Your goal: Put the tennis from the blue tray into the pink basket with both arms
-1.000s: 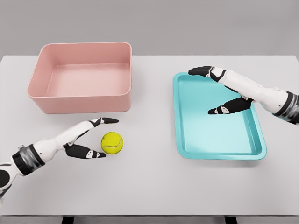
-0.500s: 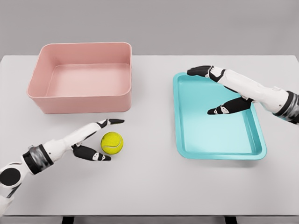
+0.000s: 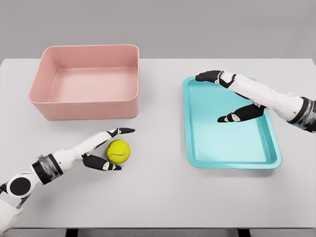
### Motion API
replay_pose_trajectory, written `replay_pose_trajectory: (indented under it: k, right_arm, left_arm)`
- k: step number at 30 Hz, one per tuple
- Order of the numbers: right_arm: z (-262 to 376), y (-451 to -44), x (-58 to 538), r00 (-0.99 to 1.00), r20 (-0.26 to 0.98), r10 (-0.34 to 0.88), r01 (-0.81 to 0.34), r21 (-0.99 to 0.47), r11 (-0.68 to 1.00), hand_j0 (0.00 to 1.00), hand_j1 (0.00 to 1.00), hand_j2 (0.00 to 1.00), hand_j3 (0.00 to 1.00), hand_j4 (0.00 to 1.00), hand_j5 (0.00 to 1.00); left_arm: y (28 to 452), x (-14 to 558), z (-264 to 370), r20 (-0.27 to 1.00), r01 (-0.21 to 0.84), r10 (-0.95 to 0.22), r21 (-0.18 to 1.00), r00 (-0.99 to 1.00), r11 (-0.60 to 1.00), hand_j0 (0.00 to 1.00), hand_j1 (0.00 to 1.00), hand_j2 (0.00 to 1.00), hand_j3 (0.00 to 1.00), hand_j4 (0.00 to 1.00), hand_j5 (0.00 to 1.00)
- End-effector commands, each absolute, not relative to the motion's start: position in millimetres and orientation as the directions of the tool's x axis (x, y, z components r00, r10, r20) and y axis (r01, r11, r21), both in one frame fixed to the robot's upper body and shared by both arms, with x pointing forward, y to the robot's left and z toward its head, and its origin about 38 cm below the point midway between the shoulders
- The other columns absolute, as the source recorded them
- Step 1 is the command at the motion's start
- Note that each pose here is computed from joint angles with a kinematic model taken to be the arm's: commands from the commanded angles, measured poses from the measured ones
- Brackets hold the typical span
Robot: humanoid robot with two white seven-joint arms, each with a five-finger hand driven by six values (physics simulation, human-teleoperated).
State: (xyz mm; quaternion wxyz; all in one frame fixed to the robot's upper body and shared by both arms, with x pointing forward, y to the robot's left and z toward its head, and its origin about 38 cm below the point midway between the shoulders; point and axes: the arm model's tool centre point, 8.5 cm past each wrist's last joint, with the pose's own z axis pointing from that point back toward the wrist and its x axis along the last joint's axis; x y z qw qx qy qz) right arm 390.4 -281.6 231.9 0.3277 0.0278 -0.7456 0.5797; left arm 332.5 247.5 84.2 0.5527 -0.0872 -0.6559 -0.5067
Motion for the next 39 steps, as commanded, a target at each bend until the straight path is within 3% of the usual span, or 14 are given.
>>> replay_pose_trajectory:
  k: [1, 6, 12, 15, 39]
  right_arm:
    - [232.4, -281.5, 390.5, -0.782, 0.527, 0.334, -0.424, -0.842, 0.334, 1.00, 1.00, 1.00, 1.00, 1.00, 1.00]
    - [231.7, -279.9, 390.5, -0.782, 0.529, 0.330, -0.426, -0.840, 0.336, 1.00, 1.00, 1.00, 1.00, 1.00, 1.00]
    - [230.7, -278.3, 390.4, -0.782, 0.531, 0.326, -0.429, -0.838, 0.336, 1.00, 1.00, 1.00, 1.00, 1.00, 1.00]
    - [230.8, -278.8, 390.3, -0.782, 0.531, 0.327, -0.429, -0.839, 0.335, 1.00, 1.00, 1.00, 1.00, 1.00, 1.00]
    - [229.9, -277.6, 390.2, -0.782, 0.532, 0.325, -0.432, -0.838, 0.334, 1.00, 1.00, 1.00, 1.00, 1.00, 1.00]
  left_arm:
    - [247.6, 332.5, 84.5, 0.817, 0.675, -0.441, 0.563, -0.371, 0.476, 0.85, 0.85, 0.85, 0.85, 0.85, 0.85]
    - [248.0, 332.0, 84.2, 0.817, 0.676, -0.442, 0.564, -0.371, 0.475, 0.72, 0.72, 0.72, 0.72, 0.72, 0.72]
    - [248.3, 329.9, 86.0, 0.822, 0.676, -0.433, 0.558, -0.371, 0.480, 0.45, 0.45, 0.45, 0.45, 0.45, 0.45]
    - [243.8, 330.1, 94.7, 0.818, 0.672, -0.419, 0.567, -0.394, 0.476, 0.37, 0.37, 0.37, 0.37, 0.37, 0.37]
    - [233.6, 357.8, 175.1, 0.748, 0.556, -0.325, 0.654, -0.579, 0.513, 0.34, 0.34, 0.34, 0.34, 0.34, 0.34]
